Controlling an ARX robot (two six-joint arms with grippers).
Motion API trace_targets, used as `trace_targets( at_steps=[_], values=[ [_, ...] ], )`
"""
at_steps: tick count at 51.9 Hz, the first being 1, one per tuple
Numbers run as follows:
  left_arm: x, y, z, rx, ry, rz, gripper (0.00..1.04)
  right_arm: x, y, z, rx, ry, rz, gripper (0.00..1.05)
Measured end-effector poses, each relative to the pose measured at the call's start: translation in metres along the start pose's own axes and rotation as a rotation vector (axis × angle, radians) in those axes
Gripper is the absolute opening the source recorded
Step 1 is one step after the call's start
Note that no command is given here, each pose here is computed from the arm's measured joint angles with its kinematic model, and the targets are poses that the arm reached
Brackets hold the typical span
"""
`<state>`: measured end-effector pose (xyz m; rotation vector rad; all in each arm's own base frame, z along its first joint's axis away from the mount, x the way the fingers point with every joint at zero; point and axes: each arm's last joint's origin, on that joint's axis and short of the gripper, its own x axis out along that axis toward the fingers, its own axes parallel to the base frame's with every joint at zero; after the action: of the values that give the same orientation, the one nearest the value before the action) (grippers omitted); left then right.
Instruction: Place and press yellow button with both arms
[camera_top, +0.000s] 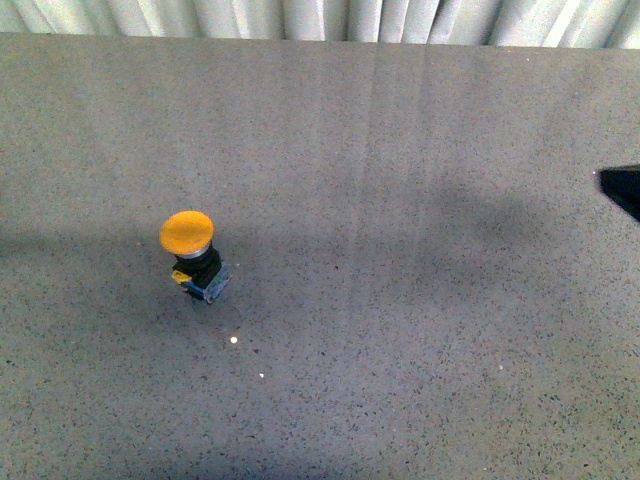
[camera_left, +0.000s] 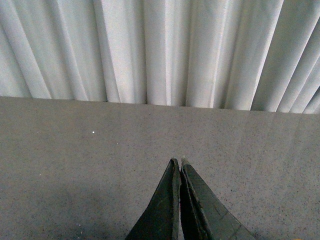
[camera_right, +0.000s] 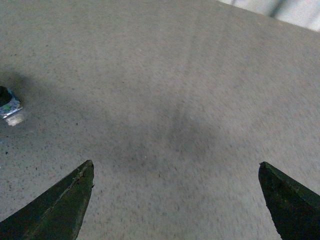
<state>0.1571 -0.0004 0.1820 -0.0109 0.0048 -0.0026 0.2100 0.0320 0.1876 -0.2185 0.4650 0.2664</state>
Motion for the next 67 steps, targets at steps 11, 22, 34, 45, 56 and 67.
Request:
trace_targets(
  at_steps=[11,22,34,45,56,67],
  values=[
    [-0.013,0.000,-0.006,0.000,0.003,0.000,0.01,0.067,0.034,0.023,-0.214,0.022,0.187,0.96],
    [-0.022,0.000,-0.015,0.000,-0.006,0.000,0.01,0.100,0.082,0.046,-0.380,-0.035,0.348,0.96],
    [-0.031,0.000,-0.012,0.001,-0.016,0.000,0.01,0.126,0.119,0.051,-0.450,-0.050,0.480,0.64],
    [-0.038,0.000,-0.011,0.001,-0.019,0.000,0.01,0.147,0.132,0.052,-0.396,-0.031,0.531,0.22],
    [-0.043,0.000,-0.012,0.001,-0.018,0.000,0.01,0.155,0.139,0.057,-0.319,-0.019,0.593,0.01],
    [-0.047,0.000,-0.012,0.001,-0.019,0.000,0.01,0.166,0.146,0.055,-0.276,0.019,0.624,0.01]
  ],
)
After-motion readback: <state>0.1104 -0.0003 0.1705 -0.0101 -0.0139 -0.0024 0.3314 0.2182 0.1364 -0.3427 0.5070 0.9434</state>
